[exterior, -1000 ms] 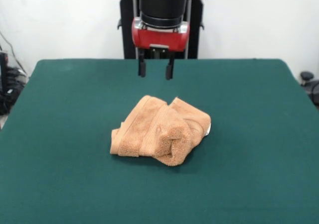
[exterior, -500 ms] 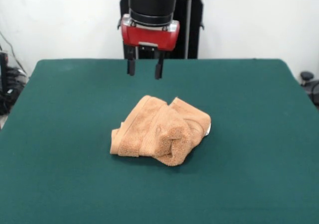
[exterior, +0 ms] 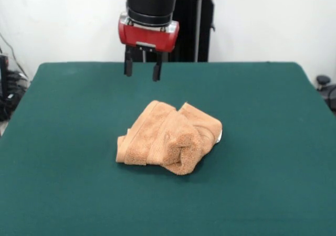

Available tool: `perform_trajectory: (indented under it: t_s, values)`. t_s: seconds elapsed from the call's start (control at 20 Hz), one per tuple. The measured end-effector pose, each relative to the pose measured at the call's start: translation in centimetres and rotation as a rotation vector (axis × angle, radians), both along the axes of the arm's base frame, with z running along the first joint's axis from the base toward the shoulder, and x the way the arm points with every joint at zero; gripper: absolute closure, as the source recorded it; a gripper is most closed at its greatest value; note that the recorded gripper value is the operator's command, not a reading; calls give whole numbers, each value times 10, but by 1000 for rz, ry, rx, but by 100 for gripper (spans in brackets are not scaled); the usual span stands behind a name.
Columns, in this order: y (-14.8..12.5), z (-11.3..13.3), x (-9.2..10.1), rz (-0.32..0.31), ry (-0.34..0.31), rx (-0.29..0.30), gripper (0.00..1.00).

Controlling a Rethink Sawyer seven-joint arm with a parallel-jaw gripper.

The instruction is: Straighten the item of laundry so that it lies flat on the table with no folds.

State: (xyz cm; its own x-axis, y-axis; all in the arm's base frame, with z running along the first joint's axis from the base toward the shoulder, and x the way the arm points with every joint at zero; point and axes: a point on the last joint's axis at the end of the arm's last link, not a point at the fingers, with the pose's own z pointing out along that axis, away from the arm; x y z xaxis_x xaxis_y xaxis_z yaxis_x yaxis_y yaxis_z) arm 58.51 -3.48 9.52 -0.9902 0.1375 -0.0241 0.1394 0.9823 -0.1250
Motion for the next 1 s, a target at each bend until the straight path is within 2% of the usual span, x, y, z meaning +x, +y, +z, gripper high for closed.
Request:
perform_trajectory:
  t_s: [0.45, 1.0]
  values:
    - [3, -23, -8, -10, -2, -17, 0]
    - [19, -29, -4, -43, -10, 3, 0]
